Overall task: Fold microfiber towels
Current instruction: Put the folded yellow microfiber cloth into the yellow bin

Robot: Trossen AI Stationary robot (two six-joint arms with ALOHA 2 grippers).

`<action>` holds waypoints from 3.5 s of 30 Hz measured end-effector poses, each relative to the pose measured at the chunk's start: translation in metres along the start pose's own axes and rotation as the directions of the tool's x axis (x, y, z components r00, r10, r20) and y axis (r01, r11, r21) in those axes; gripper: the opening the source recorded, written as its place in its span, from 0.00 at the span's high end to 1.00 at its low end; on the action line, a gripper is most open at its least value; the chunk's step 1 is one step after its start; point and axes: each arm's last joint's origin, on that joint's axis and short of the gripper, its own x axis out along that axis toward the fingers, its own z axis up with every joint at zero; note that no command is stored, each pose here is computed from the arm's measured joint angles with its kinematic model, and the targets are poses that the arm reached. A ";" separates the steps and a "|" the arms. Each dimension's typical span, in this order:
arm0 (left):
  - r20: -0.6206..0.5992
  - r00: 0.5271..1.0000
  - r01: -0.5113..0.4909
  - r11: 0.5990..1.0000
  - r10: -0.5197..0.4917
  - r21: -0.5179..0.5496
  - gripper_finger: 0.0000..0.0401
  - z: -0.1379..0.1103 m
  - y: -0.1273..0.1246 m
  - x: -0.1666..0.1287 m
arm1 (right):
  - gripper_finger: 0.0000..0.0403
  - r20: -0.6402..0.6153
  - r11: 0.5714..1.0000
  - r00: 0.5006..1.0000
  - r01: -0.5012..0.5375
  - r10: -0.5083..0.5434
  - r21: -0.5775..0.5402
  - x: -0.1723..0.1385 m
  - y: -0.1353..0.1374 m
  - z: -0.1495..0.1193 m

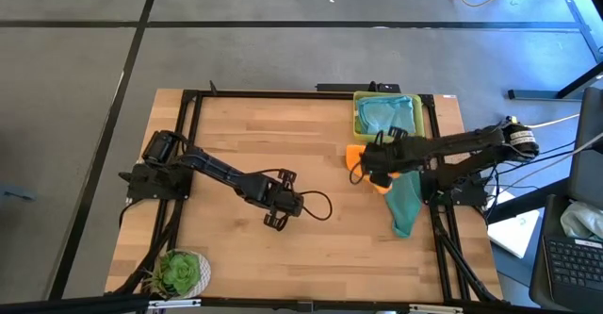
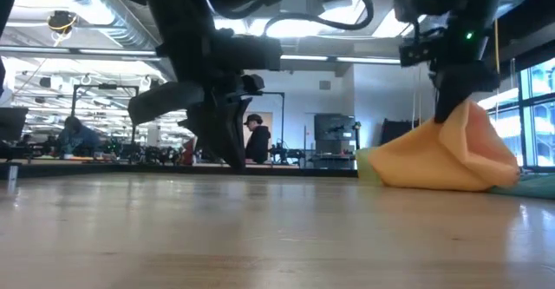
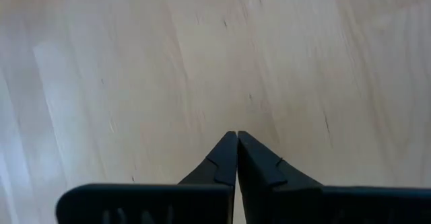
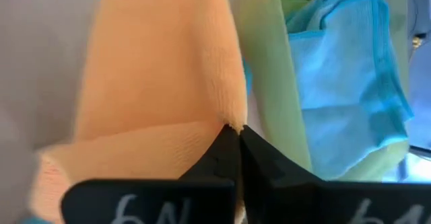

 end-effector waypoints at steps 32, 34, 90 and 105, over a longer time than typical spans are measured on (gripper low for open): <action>-0.003 1.000 0.002 1.000 -0.002 -0.017 0.99 -0.001 -0.001 -0.001 | 0.99 0.000 0.976 0.990 0.136 -0.138 0.170 0.041 -0.156 0.022; -0.003 1.000 0.002 1.000 -0.002 -0.022 1.00 -0.001 -0.001 -0.001 | 0.99 0.027 0.973 0.991 0.126 -0.134 0.195 0.043 -0.164 0.022; 0.054 0.998 0.014 1.000 -0.013 -0.005 1.00 0.006 -0.013 -0.006 | 0.70 -0.417 0.849 0.909 0.224 -0.005 0.479 0.069 -0.168 0.006; 0.055 0.998 0.012 1.000 -0.011 -0.012 0.99 0.006 -0.012 -0.005 | 0.72 -0.228 0.862 0.966 0.214 -0.119 0.459 0.052 -0.161 0.040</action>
